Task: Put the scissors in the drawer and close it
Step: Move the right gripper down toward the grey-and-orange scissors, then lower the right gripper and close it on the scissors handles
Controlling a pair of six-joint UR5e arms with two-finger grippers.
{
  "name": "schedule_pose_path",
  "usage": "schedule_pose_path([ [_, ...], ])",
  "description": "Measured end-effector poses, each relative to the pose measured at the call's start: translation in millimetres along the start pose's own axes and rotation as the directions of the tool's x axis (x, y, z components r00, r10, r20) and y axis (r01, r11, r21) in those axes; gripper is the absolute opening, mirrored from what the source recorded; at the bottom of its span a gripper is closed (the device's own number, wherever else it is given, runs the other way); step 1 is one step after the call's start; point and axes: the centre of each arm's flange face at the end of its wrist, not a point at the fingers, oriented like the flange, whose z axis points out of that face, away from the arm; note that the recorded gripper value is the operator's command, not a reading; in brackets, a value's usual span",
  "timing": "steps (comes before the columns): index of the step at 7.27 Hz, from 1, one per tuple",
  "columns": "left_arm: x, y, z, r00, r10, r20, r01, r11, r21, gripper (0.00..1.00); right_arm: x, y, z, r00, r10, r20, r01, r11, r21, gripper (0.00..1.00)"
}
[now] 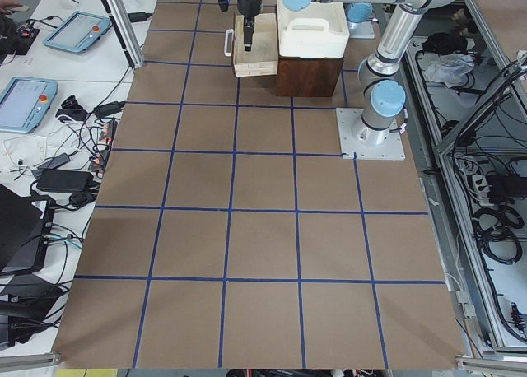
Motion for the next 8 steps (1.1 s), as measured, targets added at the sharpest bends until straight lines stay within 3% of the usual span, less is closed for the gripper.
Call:
schedule_pose_path([
  [2, 0.0, -0.1, 0.2, 1.0, -0.001, 0.0, 0.001, 1.0, 0.0, 1.0, 71.1, 18.1, 31.5, 0.979, -0.201, 0.022, 0.202, 0.977, -0.062, 1.0],
  [3, 0.0, -0.3, 0.5, 1.0, -0.002, 0.0, 0.002, 1.0, -0.001, 1.0, 110.8, 31.7, 57.8, 0.95, -0.307, 0.046, 0.311, 0.945, -0.098, 1.0],
  [4, 0.1, -0.4, 0.6, 1.0, -0.002, -0.001, 0.002, 1.0, -0.001, 1.0, 151.9, 44.5, 88.7, 0.905, -0.419, 0.069, 0.425, 0.899, -0.106, 1.0],
  [5, 0.1, -0.5, 0.7, 1.0, -0.003, -0.001, 0.003, 1.0, -0.001, 1.0, 186.6, 55.7, 121.2, 0.835, -0.544, 0.078, 0.55, 0.83, -0.094, 1.0],
  [6, 0.2, -0.5, 0.8, 1.0, -0.003, -0.002, 0.003, 1.0, -0.001, 1.0, 210.3, 65.6, 154.3, 0.744, -0.662, 0.086, 0.668, 0.74, -0.078, 1.0],
  [7, 0.6, -0.4, 0.8, 1.0, -0.003, -0.002, 0.003, 1.0, -0.001, 1.0, 228.4, 74.8, 183.9, 0.645, -0.759, 0.086, 0.764, 0.643, -0.054, 1.0],
  [8, 0.6, -0.5, 0.9, 1.0, -0.004, -0.002, 0.004, 1.0, -0.002, 1.0, 246.0, 83.1, 210.5, 0.531, -0.844, 0.074, 0.847, 0.53, -0.027, 1.0],
])
